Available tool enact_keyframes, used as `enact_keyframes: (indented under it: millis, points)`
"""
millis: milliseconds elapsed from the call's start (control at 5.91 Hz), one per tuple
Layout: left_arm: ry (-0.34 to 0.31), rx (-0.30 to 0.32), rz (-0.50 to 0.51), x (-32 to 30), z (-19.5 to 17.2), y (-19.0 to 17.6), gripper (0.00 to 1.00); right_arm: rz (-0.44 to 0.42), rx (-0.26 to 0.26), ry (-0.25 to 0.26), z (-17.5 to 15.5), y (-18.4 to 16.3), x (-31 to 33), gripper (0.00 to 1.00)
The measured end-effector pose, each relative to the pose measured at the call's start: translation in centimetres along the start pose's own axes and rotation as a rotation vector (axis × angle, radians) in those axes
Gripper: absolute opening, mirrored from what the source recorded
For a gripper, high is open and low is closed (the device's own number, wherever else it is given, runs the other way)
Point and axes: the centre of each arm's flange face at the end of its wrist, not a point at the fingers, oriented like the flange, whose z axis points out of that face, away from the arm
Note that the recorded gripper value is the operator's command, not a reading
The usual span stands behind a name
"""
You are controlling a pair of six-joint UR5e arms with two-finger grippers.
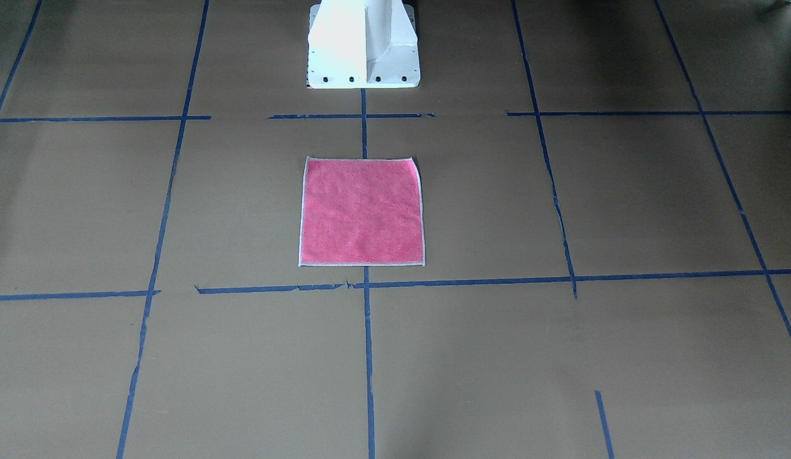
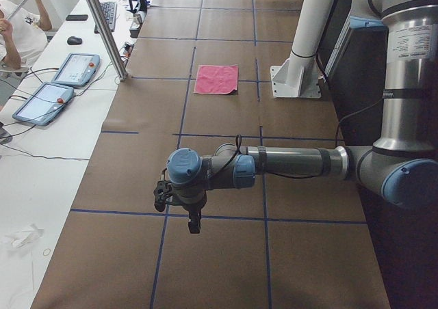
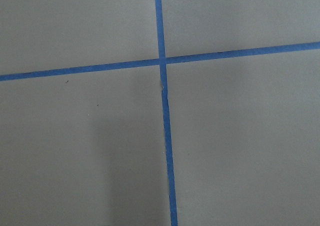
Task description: Fold towel twice with both arms
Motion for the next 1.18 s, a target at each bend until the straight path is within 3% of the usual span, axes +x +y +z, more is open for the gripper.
enact_keyframes:
  millis: [677, 1185]
  points:
    - [0.000, 0.008, 0.009, 0.5, -0.4, -0.2, 1.00, -0.005, 0.009, -0.003, -0.3, -0.5, -0.6, 1.00]
    - [-0.004, 0.034, 0.112, 7.5, -1.7, -1.5, 1.00, -0.064, 0.028, -0.016, -1.3, -5.3, -6.6, 1.00]
